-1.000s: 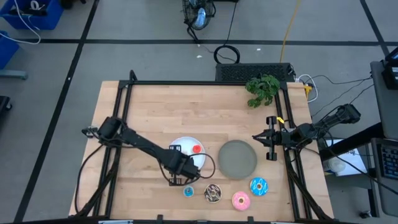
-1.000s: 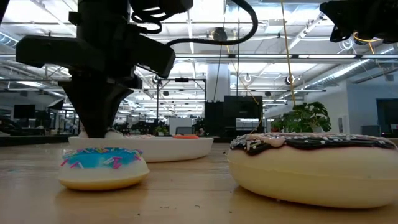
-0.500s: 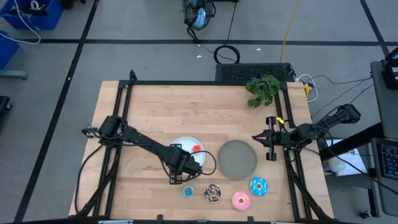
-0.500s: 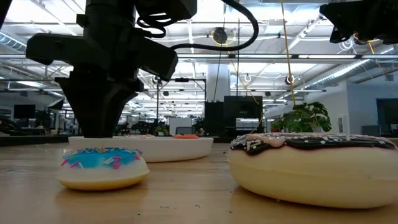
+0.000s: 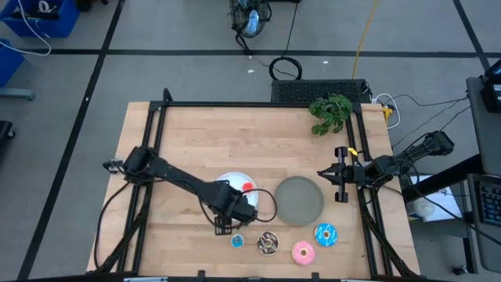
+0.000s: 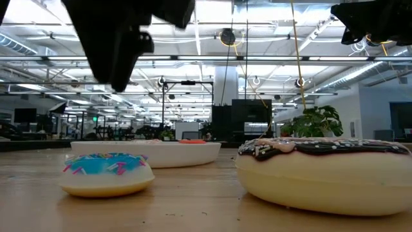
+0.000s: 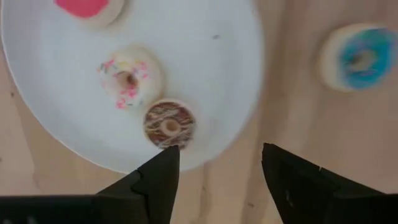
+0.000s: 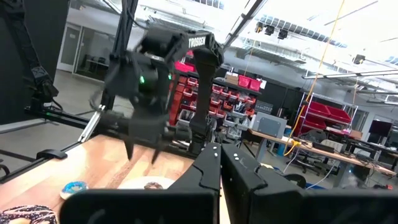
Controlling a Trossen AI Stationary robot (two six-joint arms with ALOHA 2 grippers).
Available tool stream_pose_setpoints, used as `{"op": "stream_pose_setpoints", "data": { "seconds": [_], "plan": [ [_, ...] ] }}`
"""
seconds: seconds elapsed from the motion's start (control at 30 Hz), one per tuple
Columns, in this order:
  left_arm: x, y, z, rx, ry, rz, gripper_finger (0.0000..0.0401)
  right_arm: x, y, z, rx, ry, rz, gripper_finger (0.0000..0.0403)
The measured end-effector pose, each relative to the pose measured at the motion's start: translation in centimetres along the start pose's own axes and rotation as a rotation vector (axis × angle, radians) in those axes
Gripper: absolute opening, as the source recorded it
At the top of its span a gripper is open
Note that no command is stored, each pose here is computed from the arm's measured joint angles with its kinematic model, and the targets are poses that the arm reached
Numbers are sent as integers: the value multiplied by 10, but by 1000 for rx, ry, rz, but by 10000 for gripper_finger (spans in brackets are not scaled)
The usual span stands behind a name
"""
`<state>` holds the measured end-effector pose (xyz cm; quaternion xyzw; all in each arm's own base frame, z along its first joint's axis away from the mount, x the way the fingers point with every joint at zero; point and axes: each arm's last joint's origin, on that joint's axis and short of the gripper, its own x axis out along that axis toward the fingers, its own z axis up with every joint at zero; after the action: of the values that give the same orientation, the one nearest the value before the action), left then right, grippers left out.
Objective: Pick & Place donuts
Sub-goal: Put the small blue donut on the white plate
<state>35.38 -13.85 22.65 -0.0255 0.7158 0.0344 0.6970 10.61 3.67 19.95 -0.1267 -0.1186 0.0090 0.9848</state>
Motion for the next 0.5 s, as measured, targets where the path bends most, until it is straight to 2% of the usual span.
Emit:
{"op": "stream_pose_setpoints", "data": {
  "seconds": [0.27, 0.5],
  "plan": [
    [-32, -34, -2, 5, -137, -78, 180, 0, 0, 0, -1, 2, 1, 0],
    [-65, -73, -17, 235, -278, -111, 112, 0, 0, 0, -1, 2, 1, 0]
  ]
}}
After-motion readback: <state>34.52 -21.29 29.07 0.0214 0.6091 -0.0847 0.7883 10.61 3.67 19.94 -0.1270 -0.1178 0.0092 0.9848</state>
